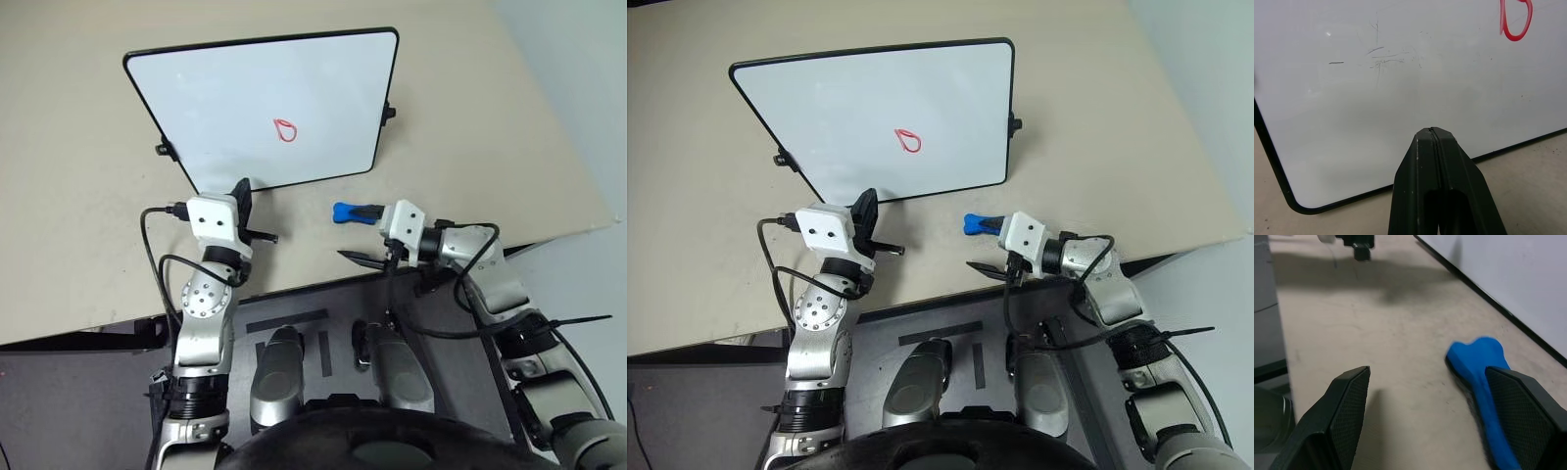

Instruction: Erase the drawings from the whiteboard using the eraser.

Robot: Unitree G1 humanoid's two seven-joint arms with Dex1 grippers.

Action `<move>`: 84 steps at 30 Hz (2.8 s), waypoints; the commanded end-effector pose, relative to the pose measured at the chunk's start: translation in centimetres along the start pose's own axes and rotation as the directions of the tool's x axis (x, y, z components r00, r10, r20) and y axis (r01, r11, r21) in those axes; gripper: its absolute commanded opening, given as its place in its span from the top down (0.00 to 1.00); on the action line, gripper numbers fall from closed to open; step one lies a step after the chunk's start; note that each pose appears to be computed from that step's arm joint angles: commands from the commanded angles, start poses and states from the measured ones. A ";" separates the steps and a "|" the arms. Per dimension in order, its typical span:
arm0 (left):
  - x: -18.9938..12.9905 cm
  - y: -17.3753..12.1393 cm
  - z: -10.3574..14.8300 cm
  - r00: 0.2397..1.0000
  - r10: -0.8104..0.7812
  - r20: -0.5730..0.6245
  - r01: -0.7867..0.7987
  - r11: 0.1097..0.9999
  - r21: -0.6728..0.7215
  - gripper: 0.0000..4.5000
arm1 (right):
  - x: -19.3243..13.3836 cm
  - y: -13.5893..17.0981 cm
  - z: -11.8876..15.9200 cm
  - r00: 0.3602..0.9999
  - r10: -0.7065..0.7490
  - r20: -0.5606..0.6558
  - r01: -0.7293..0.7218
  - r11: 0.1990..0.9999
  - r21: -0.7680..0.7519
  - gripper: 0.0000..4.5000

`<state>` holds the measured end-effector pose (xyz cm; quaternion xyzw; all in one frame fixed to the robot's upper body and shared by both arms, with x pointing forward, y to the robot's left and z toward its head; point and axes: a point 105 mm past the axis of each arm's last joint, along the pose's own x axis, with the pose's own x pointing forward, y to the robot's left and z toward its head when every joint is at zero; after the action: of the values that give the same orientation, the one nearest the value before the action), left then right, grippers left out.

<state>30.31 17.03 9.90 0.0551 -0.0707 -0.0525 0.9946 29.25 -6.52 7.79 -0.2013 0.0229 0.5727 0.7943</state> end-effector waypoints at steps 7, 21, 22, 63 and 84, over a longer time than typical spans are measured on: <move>0.1 -0.4 1.0 0.999 0.002 0.049 -0.002 1.000 -0.004 1.00 | 0.0 -1.6 0.0 0.999 -0.041 -0.017 0.040 0.997 -0.064 0.40; 0.2 -0.3 1.1 0.998 0.008 0.057 -0.008 1.000 -0.006 1.00 | 0.5 -3.0 2.9 0.996 -0.076 0.056 0.087 0.968 -0.237 0.99; 0.1 -0.2 1.2 0.998 0.009 0.057 -0.009 1.000 -0.006 1.00 | 0.7 -3.0 4.0 0.994 -0.063 0.087 0.085 0.958 -0.272 0.99; -0.5 0.6 0.9 0.998 0.042 0.052 -0.043 0.999 0.009 1.00 | 6.9 -9.1 12.7 0.916 -0.134 0.379 0.384 0.574 -0.723 0.99; -0.4 0.6 1.0 0.998 0.034 0.051 -0.035 0.999 0.013 1.00 | 7.1 -9.3 12.1 0.907 -0.174 0.383 0.406 0.599 -0.690 0.99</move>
<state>29.89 17.87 9.69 0.0570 -0.0746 -0.0317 0.9951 36.98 2.22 14.86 -0.4507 -0.2977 0.4773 0.6931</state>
